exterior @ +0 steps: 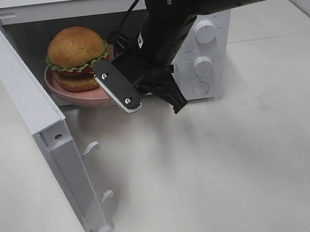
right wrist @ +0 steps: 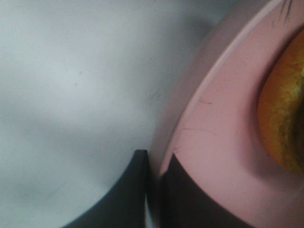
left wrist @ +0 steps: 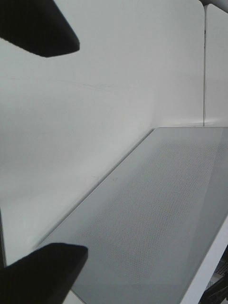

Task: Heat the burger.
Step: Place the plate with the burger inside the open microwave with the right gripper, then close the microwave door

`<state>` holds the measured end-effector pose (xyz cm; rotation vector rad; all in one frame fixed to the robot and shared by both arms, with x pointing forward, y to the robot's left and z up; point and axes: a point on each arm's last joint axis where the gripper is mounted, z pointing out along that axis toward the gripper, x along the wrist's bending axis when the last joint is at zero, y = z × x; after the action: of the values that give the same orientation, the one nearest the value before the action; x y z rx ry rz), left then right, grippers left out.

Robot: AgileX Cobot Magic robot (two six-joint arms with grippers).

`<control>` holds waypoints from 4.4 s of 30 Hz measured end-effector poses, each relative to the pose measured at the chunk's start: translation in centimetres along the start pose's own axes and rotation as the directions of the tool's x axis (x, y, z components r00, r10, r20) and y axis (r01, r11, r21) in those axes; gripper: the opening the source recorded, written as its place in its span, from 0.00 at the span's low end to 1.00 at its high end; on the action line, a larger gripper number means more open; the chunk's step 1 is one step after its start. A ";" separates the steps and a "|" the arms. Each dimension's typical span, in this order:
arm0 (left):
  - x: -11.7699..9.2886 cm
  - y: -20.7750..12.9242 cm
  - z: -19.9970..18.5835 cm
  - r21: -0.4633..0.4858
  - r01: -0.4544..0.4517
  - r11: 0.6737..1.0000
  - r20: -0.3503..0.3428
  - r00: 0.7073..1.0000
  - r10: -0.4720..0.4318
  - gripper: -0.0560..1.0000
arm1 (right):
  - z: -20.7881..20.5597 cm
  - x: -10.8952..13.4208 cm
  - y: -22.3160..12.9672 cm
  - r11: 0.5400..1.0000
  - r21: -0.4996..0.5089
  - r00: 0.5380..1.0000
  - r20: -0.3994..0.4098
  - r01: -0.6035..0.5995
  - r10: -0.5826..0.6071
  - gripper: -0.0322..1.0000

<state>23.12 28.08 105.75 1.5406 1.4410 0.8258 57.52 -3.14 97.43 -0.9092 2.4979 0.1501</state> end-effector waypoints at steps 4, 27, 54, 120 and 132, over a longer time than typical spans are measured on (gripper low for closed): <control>0.0 0.0 0.0 0.000 0.000 1.000 0.000 1.000 0.000 0.99 | 0.7 -0.7 -0.1 1.000 0.017 1.000 0.009 -0.008 0.008 0.08; 0.0 0.0 0.0 0.000 0.000 1.000 0.000 1.000 0.000 0.99 | 6.5 -6.2 -0.9 0.982 0.077 0.982 0.099 -0.171 0.163 0.08; 0.0 0.0 0.0 0.000 0.000 1.000 0.000 1.000 0.000 0.99 | 9.7 -6.7 -3.2 0.959 0.090 0.953 0.171 -0.268 0.250 0.20; 0.0 0.0 0.0 0.000 0.000 1.000 0.000 1.000 0.000 0.99 | -6.6 4.5 -2.4 0.859 0.033 0.854 0.136 -0.510 0.502 0.80; 0.0 0.0 0.0 0.000 0.000 1.000 0.000 1.000 0.000 0.99 | -11.1 8.7 -2.8 0.543 0.116 0.554 0.102 -0.832 0.827 0.77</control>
<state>23.12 28.08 105.75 1.5406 1.4410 0.8258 49.10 -13.23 103.28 0.4359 2.6417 0.2679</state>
